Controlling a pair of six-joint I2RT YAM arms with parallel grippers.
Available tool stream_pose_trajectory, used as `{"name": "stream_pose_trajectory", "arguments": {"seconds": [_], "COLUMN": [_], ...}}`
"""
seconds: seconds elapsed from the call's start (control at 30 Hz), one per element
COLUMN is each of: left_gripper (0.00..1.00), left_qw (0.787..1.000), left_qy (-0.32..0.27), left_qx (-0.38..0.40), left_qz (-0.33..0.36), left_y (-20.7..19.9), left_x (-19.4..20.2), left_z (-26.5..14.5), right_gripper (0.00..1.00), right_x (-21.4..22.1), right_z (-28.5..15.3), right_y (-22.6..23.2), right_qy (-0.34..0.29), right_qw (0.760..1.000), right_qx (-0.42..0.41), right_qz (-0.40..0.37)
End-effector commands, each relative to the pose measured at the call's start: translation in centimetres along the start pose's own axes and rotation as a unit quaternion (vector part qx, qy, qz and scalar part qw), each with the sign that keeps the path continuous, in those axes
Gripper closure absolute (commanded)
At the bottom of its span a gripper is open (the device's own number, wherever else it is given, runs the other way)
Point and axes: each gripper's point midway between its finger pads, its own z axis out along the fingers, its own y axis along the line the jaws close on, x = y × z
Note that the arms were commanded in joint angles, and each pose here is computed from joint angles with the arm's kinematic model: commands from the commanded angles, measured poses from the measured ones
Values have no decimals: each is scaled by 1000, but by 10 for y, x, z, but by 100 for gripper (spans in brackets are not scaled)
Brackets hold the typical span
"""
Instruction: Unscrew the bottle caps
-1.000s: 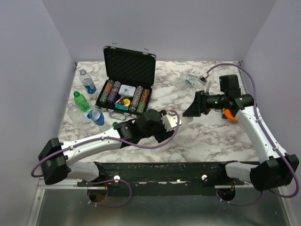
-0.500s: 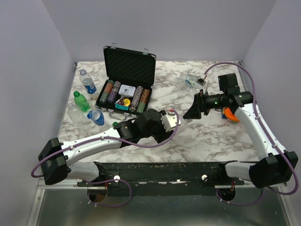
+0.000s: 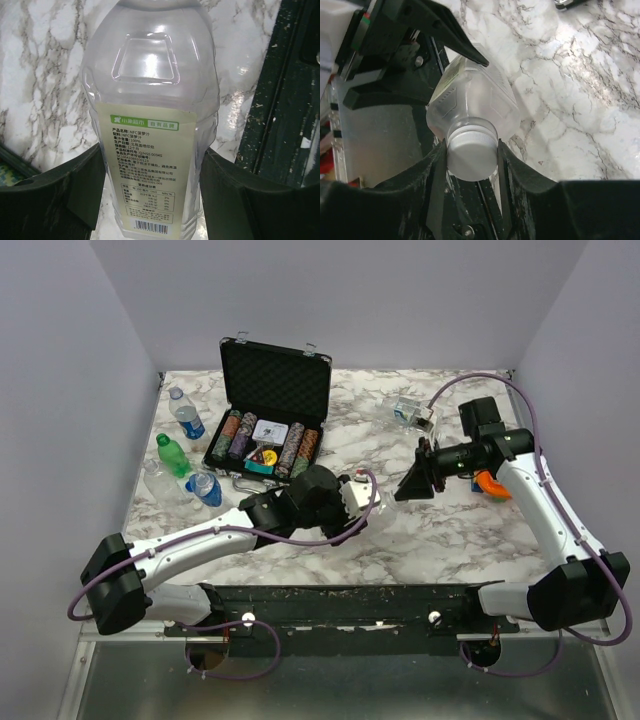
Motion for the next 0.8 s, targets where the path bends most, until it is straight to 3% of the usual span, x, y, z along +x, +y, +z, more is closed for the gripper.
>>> {"name": "stream_pose_trajectory", "arguments": {"seconds": [0.0, 0.13, 0.23, 0.3, 0.33, 0.37, 0.43, 0.63, 0.77], "left_gripper": [100, 100, 100, 100, 100, 100, 100, 100, 100], "left_qw": [995, 989, 990, 992, 993, 994, 996, 999, 1000], "left_qy": [-51, -42, -31, -28, -28, -27, -20, -8, -15], "left_qx": [88, 137, 134, 122, 115, 106, 85, 45, 0], "left_qz": [-18, -20, -18, -15, -13, -9, -5, 7, 15], "left_y": [-16, -23, -19, -14, -12, -9, -1, 9, 19], "left_x": [-31, -30, -29, -29, -29, -28, -25, -18, -19], "left_z": [-13, -16, -14, -13, -13, -13, -12, -18, -21], "right_gripper": [64, 63, 62, 55, 44, 26, 8, 1, 0], "right_x": [5, 16, 15, 11, 8, 3, -10, -46, -58], "right_z": [-4, -7, -7, -8, -8, -8, -11, -28, -38], "right_y": [26, 34, 28, 29, 30, 30, 31, 44, 21], "right_qy": [4, 8, 7, 7, 6, 2, -2, -30, -45], "right_qw": [991, 966, 959, 961, 965, 970, 978, 988, 989], "right_qx": [-58, -69, -46, -46, -46, -45, -35, -18, 91], "right_qz": [-122, -249, -279, -271, -257, -241, -208, -153, -110]}}
